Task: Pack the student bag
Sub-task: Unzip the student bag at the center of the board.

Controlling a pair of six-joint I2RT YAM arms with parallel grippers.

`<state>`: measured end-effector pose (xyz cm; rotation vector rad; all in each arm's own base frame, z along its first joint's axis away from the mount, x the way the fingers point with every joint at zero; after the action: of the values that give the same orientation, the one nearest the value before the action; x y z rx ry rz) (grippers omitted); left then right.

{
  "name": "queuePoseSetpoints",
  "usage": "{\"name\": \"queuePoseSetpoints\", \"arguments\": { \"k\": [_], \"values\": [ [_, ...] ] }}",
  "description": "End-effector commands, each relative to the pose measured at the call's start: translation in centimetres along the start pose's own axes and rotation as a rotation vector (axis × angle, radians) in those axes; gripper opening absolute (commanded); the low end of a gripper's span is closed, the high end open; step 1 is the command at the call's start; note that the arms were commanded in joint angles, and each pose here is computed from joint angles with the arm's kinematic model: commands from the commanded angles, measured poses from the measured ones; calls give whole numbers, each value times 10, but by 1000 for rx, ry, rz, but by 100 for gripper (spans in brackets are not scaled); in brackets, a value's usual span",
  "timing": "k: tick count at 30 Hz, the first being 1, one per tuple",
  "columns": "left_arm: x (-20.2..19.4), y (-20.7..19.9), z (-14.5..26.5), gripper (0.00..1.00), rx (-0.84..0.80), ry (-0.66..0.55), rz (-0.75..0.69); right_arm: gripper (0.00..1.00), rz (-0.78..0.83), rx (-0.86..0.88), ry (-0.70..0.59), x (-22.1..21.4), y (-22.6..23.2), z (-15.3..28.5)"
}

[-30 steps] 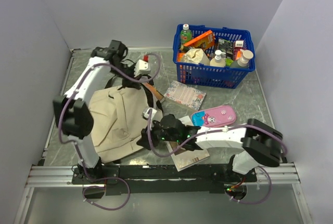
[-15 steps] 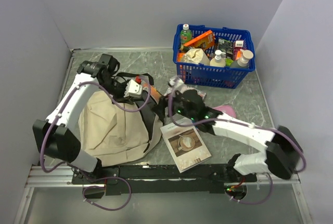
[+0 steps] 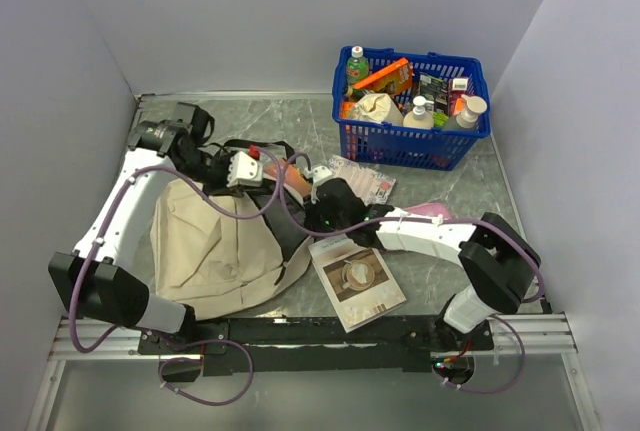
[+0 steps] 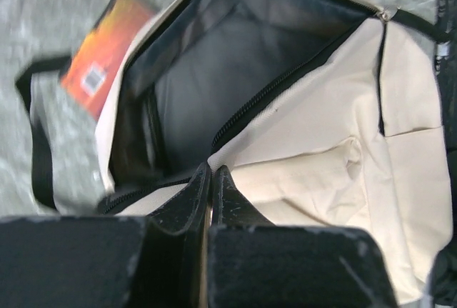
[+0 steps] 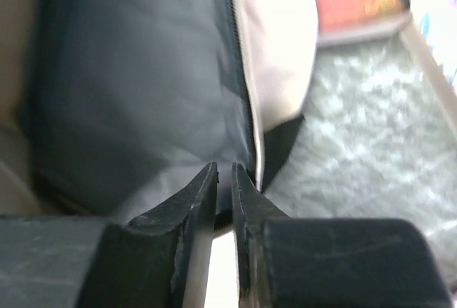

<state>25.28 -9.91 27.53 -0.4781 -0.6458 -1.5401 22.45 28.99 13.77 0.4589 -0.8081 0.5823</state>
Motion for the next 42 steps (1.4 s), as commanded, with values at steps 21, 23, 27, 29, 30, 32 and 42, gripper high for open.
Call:
{"name": "queuePoseSetpoints", "arguments": {
  "k": [21, 23, 27, 29, 30, 32, 42],
  "values": [
    [32, 67, 106, 1, 559, -224, -66, 17, 97, 471, 57, -48, 103, -12],
    [28, 66, 100, 1, 509, -203, -111, 26, 108, 479, 54, -39, 110, -17],
    [4, 36, 71, 1, 270, -127, -111, 44, 94, 394, -4, -18, 99, -12],
    [-14, 15, 50, 4, 153, -102, -55, 55, 63, 350, -47, -6, 83, -2],
    [-21, 8, 44, 5, 130, -79, -35, 58, 56, 325, -64, -3, 77, 1],
    [-34, -15, 25, 6, 65, -41, -75, 63, 42, 307, -110, 6, 62, 11],
    [-8, -36, 27, 6, 78, -106, -214, 64, -2, 402, -193, 50, 68, 6]
  ]
}}
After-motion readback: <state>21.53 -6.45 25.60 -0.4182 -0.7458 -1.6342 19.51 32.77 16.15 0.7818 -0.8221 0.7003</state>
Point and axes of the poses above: each gripper's point midway between its finger pads, its own z axis back along the fingers, its own y axis along the line the jaws close on, x = y × z, the point moved 7 cm from there along z, back along the fingers, and after that the axes turned 6 degrees about z, right-handed, at the moved point
